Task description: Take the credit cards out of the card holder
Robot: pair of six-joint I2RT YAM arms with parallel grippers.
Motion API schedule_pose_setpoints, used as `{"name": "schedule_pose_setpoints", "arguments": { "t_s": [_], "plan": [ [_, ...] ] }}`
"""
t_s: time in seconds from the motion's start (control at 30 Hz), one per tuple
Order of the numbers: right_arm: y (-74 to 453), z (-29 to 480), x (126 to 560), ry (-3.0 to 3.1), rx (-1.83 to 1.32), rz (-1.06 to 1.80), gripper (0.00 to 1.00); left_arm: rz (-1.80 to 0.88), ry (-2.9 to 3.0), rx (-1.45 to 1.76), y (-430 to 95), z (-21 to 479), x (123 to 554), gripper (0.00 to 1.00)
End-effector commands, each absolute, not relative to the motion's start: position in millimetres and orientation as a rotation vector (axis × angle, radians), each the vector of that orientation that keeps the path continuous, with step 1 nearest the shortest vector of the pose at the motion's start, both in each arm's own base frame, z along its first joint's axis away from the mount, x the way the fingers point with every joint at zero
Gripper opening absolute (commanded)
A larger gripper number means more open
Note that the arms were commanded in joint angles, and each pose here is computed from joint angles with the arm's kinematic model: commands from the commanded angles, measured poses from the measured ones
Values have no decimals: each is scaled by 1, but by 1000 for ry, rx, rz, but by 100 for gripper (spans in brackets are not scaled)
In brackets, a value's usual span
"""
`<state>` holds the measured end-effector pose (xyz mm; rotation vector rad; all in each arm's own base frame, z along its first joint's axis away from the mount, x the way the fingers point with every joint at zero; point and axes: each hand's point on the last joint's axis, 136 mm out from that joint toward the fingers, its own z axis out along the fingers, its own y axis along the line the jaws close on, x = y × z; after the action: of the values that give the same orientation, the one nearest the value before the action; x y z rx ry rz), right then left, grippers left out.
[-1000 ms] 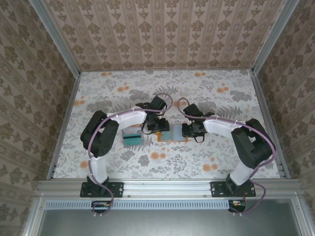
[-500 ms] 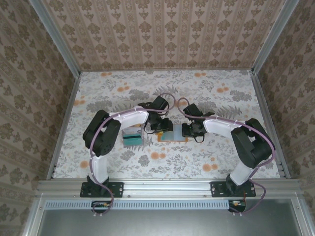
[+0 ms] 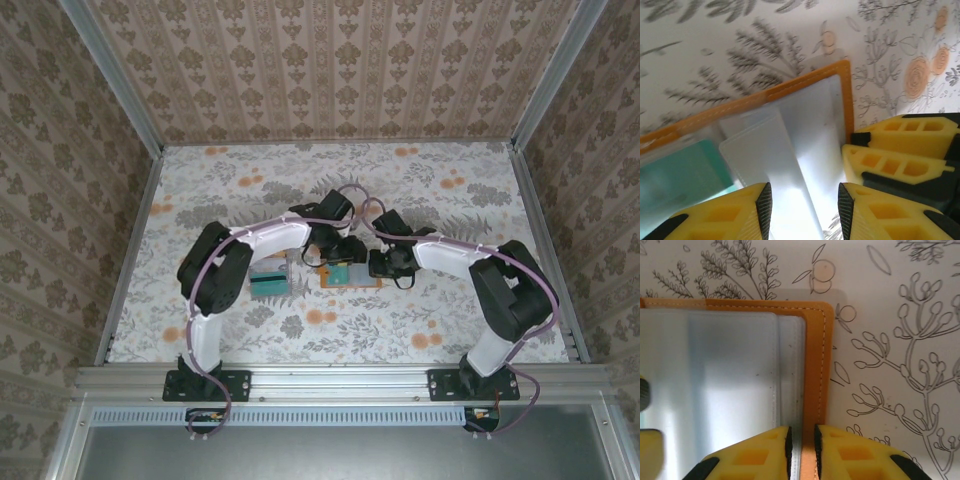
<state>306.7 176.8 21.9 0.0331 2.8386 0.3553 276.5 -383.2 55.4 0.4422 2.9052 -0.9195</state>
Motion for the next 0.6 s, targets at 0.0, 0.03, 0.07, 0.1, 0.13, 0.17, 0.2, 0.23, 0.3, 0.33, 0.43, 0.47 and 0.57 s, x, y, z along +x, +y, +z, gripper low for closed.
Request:
{"name": "schedule_pose_setpoints", "arguments": {
  "t_s": [0.0, 0.03, 0.07, 0.1, 0.13, 0.17, 0.2, 0.23, 0.3, 0.33, 0.43, 0.47, 0.57],
  "plan": [
    [162, 39, 313, 2772, 123, 340, 25, -977, 2880, 527, -396, 62, 274, 43],
    [159, 42, 313, 2761, 135, 338, 25, -985, 2877, 534, -399, 63, 274, 43],
    [155, 45, 314, 2749, 152, 335, 26, -990, 2876, 543, -401, 63, 274, 43],
    [152, 48, 314, 2741, 164, 334, 27, -999, 2870, 553, -404, 65, 274, 43],
    [150, 49, 314, 2737, 170, 334, 27, -1006, 2865, 563, -406, 66, 273, 43],
    [148, 51, 313, 2736, 176, 333, 27, -1013, 2857, 577, -408, 68, 272, 43],
    [147, 51, 313, 2735, 178, 333, 27, -1018, 2844, 591, -410, 72, 272, 43],
    [146, 51, 312, 2736, 181, 335, 27, -1026, 2830, 601, -412, 76, 272, 43],
    [145, 51, 312, 2734, 186, 339, 28, -1055, 2790, 618, -415, 87, 272, 45],
    [145, 50, 311, 2736, 192, 341, 28, -1064, 2775, 622, -416, 92, 273, 45],
    [147, 51, 312, 2732, 199, 354, 29, -1091, 2742, 635, -418, 106, 272, 45],
    [147, 50, 313, 2733, 200, 357, 29, -1087, 2736, 634, -417, 108, 272, 45],
    [148, 51, 313, 2730, 202, 359, 29, -1081, 2713, 620, -412, 118, 274, 45]
  ]
}}
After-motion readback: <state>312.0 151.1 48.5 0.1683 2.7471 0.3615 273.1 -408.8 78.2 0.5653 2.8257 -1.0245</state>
